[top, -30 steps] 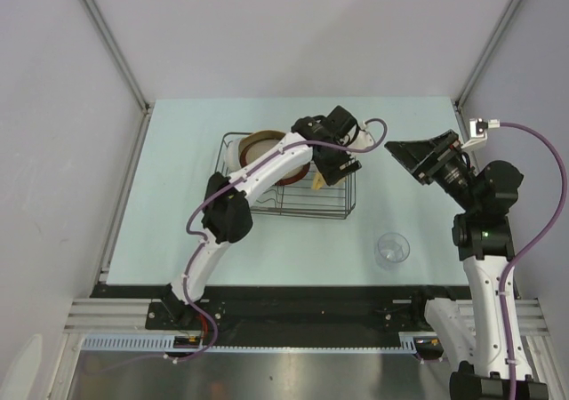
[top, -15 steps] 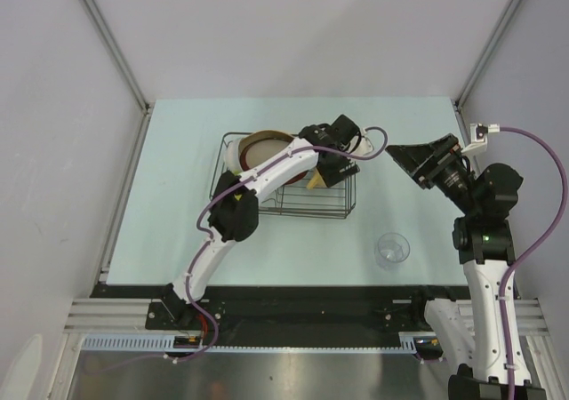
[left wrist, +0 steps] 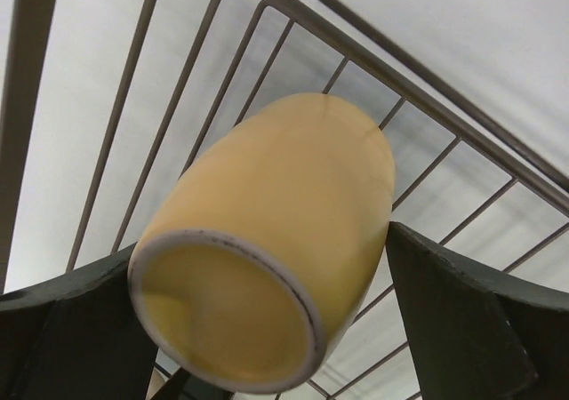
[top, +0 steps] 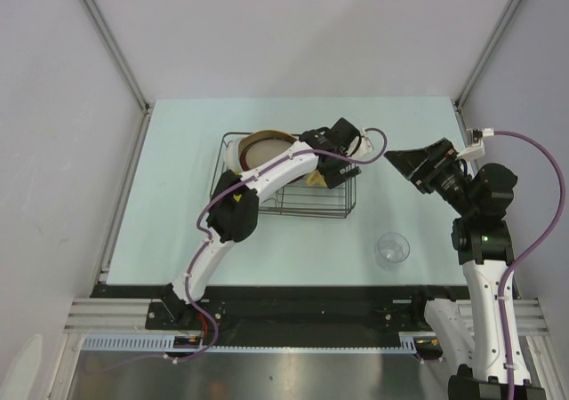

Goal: Load the mixed dishes into the dish rack

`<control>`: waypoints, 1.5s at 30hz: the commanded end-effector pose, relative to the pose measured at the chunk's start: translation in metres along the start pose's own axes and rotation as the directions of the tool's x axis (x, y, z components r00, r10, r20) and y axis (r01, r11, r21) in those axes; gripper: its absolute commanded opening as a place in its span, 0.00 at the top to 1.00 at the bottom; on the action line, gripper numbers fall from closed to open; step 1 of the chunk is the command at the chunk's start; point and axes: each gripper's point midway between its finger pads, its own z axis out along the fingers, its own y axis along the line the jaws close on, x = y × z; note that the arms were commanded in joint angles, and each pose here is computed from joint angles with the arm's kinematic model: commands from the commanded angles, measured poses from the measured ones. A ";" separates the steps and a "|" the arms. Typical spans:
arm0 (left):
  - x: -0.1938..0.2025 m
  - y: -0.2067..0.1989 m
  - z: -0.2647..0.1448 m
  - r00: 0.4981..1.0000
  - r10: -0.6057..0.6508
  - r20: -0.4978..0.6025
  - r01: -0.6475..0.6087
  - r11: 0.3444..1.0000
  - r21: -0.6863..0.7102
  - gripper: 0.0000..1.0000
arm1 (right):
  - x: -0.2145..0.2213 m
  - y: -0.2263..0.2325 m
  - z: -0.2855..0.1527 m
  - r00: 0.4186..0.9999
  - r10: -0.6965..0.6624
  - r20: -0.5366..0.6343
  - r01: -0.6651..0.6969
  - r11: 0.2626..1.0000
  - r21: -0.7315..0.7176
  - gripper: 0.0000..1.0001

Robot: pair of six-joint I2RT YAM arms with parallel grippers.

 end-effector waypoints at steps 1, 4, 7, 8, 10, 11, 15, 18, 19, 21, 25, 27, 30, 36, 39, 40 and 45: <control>-0.056 0.036 -0.077 0.978 -0.037 0.207 0.056 0.995 -0.087 0.00 | 0.007 -0.030 -0.005 0.998 -0.064 -0.009 0.064 0.989 0.129 0.10; -0.068 0.045 -0.102 0.965 -0.028 0.261 0.056 0.993 -0.102 0.00 | 0.012 -0.043 -0.008 0.996 -0.091 -0.026 0.094 0.979 0.182 0.10; -0.072 0.051 -0.114 0.960 -0.024 0.279 0.060 0.991 -0.122 0.00 | 0.015 -0.047 -0.011 0.994 -0.103 -0.035 0.108 0.974 0.200 0.09; -0.073 0.053 -0.117 0.959 -0.024 0.282 0.063 0.990 -0.128 0.00 | 0.016 -0.049 -0.011 0.994 -0.103 -0.039 0.109 0.973 0.205 0.09; -0.075 0.057 -0.127 0.956 -0.018 0.293 0.062 0.988 -0.141 0.00 | 0.021 -0.055 -0.013 0.991 -0.117 -0.066 0.129 0.967 0.220 0.09; -0.078 0.059 -0.135 0.951 -0.017 0.307 0.065 0.988 -0.144 0.00 | 0.024 -0.059 -0.013 0.989 -0.117 -0.086 0.134 0.963 0.233 0.11; -0.086 0.066 -0.176 0.926 -0.024 0.378 0.081 0.987 -0.137 0.00 | 0.076 -0.127 -0.043 0.936 -0.035 -0.350 0.232 0.809 0.541 0.20; -0.088 0.068 -0.215 0.901 -0.038 0.433 0.093 0.990 -0.107 0.00 | 0.096 -0.124 -0.060 0.900 -0.116 -0.421 0.367 0.723 0.585 0.25; -0.084 0.066 -0.222 0.901 -0.044 0.431 0.095 0.991 -0.097 0.00 | 0.101 -0.124 -0.062 0.896 -0.097 -0.433 0.373 0.695 0.615 0.26; -0.076 0.068 -0.243 0.896 -0.052 0.440 0.105 0.990 -0.096 0.00 | 0.120 -0.131 -0.075 0.838 -0.127 -0.531 0.489 0.609 0.625 0.26; -0.052 0.075 -0.273 0.886 -0.102 0.452 0.155 0.985 -0.081 0.00 | 0.152 -0.135 -0.082 0.753 -0.150 -0.641 0.618 0.497 0.609 0.25; -0.037 0.080 -0.286 0.881 -0.124 0.456 0.180 0.980 -0.082 0.00 | 0.163 -0.140 -0.084 0.731 -0.150 -0.666 0.652 0.443 0.616 0.25; -0.019 0.086 -0.293 0.879 -0.154 0.452 0.214 0.973 -0.084 0.00 | 0.166 -0.143 -0.085 0.733 -0.147 -0.664 0.657 0.406 0.635 0.26; 0.008 0.094 -0.297 0.880 -0.201 0.430 0.256 0.964 -0.072 0.00 | 0.161 -0.151 -0.083 0.736 -0.166 -0.656 0.667 0.347 0.660 0.29; 0.020 0.097 -0.300 0.882 -0.215 0.420 0.269 0.960 -0.074 0.00 | 0.167 -0.155 -0.076 0.731 -0.160 -0.663 0.670 0.351 0.654 0.29; 0.024 0.098 -0.303 0.881 -0.218 0.421 0.274 0.959 -0.076 0.00 | 0.172 -0.157 -0.072 0.733 -0.158 -0.662 0.667 0.361 0.652 0.29; 0.037 0.103 -0.311 0.877 -0.236 0.418 0.298 0.951 -0.088 0.00 | 0.189 -0.176 -0.071 0.703 -0.126 -0.700 0.693 0.342 0.634 0.31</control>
